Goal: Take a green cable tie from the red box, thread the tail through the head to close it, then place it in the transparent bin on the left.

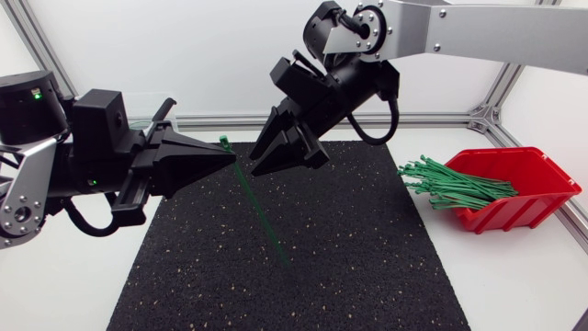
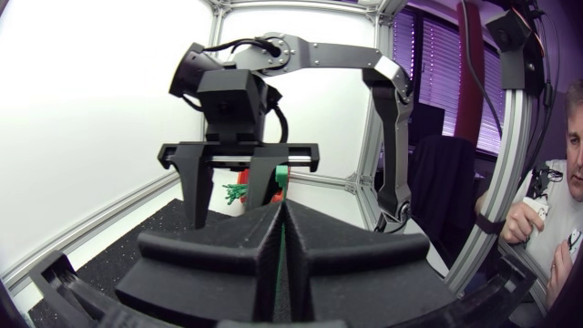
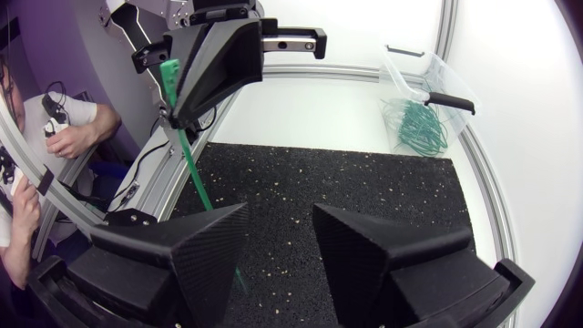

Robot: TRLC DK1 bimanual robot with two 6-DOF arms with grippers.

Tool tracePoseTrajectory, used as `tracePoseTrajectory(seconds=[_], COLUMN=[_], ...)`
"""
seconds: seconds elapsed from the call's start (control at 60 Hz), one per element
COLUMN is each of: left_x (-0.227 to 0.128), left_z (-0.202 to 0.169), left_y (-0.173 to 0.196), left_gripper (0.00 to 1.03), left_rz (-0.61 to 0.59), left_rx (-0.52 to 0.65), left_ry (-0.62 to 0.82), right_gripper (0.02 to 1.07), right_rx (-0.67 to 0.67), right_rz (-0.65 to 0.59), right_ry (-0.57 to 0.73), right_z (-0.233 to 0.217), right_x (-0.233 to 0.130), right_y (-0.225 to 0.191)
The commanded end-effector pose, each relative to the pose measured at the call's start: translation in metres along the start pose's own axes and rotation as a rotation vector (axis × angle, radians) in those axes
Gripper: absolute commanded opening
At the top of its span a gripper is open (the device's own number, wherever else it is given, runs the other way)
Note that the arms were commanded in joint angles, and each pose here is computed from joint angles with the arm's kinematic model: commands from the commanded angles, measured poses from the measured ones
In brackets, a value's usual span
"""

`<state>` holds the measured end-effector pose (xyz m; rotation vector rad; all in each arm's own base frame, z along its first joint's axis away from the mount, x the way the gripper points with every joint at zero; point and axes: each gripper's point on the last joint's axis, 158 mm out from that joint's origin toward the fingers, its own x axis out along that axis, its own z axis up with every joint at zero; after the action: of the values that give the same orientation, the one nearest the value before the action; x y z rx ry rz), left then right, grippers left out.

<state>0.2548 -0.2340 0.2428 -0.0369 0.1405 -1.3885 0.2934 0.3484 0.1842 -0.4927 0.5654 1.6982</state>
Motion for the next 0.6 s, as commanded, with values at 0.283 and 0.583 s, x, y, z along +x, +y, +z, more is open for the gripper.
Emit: tracePoseTrajectory(seconds=[0.283, 0.583], left_x=[0.001, 0.004], left_z=[-0.004, 0.001], left_y=[0.028, 0.035], left_gripper=[0.04, 0.04], left_rz=[0.101, 0.11], left_rx=[0.003, -0.005], left_ry=[0.018, 0.015], right_gripper=[0.52, 0.44], right_rx=[0.021, 0.074], right_rz=[-0.145, -0.194], right_ry=[-0.04, -0.081], right_z=[0.013, 0.013], right_x=[-0.021, -0.003], right_y=[0.025, 0.028])
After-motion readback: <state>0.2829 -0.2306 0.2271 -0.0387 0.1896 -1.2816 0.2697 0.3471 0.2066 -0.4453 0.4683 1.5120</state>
